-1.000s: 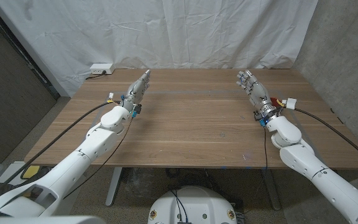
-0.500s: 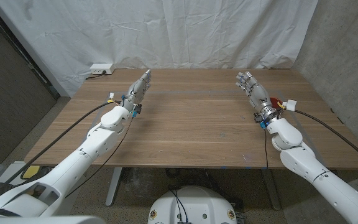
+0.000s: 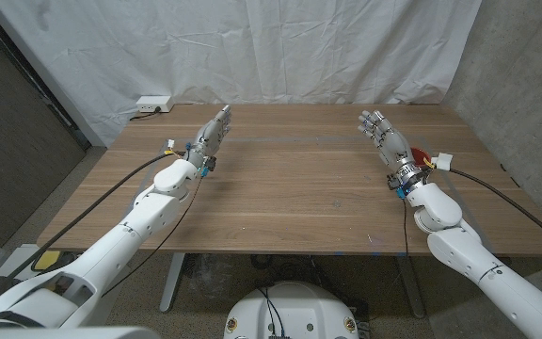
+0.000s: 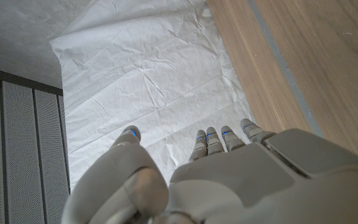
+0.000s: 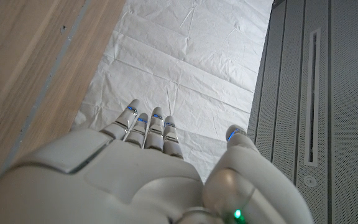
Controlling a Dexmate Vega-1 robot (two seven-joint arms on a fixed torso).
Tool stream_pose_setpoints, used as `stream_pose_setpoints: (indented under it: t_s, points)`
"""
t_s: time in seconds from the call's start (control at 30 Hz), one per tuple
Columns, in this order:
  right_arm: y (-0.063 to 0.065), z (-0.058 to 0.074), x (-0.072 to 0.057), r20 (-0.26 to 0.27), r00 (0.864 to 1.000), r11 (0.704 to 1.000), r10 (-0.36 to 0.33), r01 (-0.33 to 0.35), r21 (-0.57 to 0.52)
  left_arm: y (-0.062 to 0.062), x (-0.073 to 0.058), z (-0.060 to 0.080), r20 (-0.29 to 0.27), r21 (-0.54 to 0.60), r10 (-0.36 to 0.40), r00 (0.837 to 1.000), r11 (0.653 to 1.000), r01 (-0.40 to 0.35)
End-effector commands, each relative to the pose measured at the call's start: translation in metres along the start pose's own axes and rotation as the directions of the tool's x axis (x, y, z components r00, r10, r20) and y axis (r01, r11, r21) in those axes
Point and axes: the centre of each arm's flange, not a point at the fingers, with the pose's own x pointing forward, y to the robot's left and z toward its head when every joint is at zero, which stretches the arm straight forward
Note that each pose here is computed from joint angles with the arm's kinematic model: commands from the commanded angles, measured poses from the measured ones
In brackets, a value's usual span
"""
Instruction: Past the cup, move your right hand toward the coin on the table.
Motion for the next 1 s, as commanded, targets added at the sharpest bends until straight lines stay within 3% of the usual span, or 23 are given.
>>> stream_pose_setpoints:
  t_s: [0.03,0.53,1.0]
  points:
    - [0.000,0.006,-0.009,0.027,1.000,1.000,0.017,-0.016,-0.021,-0.005,0.003,0.001,0.000,-0.001,-0.009,1.000,1.000,0.009]
    - [0.009,0.015,-0.016,0.062,0.997,0.997,0.049,-0.045,-0.061,-0.011,0.002,0.007,0.016,0.003,-0.015,1.000,1.000,0.015]
    - [0.015,0.031,-0.030,0.075,0.994,0.990,0.084,-0.074,-0.122,-0.018,0.001,0.016,0.030,0.005,-0.022,0.999,1.000,0.022]
